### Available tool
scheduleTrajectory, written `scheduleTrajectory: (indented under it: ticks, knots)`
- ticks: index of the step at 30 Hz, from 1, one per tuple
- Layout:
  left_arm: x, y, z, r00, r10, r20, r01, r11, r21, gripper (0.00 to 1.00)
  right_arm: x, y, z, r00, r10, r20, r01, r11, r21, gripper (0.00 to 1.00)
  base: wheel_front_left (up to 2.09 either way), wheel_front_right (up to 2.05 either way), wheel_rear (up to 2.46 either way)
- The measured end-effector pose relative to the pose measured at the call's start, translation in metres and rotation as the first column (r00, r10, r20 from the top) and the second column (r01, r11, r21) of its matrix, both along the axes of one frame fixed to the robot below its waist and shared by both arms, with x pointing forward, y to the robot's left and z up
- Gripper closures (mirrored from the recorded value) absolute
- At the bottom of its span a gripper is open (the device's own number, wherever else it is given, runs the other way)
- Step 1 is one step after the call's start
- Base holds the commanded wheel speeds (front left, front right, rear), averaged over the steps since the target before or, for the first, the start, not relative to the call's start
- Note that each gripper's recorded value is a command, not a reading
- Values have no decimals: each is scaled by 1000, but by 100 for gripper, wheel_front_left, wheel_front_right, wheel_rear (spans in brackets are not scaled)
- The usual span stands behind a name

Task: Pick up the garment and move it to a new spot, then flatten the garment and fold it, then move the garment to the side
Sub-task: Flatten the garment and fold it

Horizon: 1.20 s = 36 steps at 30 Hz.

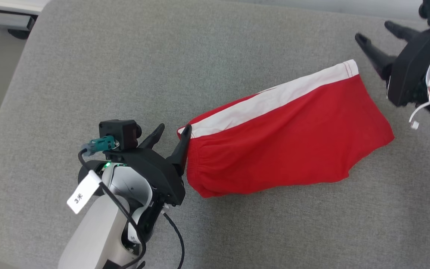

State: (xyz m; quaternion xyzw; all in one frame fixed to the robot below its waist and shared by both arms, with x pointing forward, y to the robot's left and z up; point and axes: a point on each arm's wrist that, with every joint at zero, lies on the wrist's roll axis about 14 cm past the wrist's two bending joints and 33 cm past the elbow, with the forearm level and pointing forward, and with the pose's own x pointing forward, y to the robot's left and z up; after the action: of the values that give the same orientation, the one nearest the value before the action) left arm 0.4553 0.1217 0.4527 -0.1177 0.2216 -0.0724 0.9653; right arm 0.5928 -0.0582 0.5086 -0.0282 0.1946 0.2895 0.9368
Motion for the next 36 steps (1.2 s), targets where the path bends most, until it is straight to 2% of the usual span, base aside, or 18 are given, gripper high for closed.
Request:
scheduleTrajectory:
  ticks: [6, 10, 13, 18, 23, 30, 36]
  knots:
    - [-21, -8, 9, 996, -73, 57, 72, 997, 22, 0, -30, -19, -33, 997, -29, -76, 26, 999, -45, 0, 0, 0, 0]
    - [-59, -8, -9, 994, -110, 16, 109, 993, 43, 0, -43, -24, -27, 998, -38, -52, 36, 999, -36, 0, 0, 0, 0]
    - [-84, -18, -14, 991, -136, 8, 136, 990, 21, 0, -55, -31, -25, 998, -51, -47, 49, 998, -37, 0, 0, 0, 0]
    - [-110, -40, -19, 980, -201, -6, 201, 980, 12, 0, -81, -57, -40, 988, -129, -89, 126, 991, -37, 0, 0, 0, 0]
    - [-110, -49, -14, 970, -243, 22, 241, 969, 53, 0, -97, -68, -48, 979, -169, -111, 167, 986, -25, 0, 0, 0, 0]
    - [-92, -40, -20, 974, -225, 12, 222, 968, 121, 0, -98, -63, -65, 969, -194, -150, 197, 980, 9, 0, 0, 0, 0]
    - [-84, -42, -29, 975, -221, -13, 221, 968, 121, 0, -100, -74, -91, 947, -242, -210, 244, 970, -19, 0, 0, 0, 0]
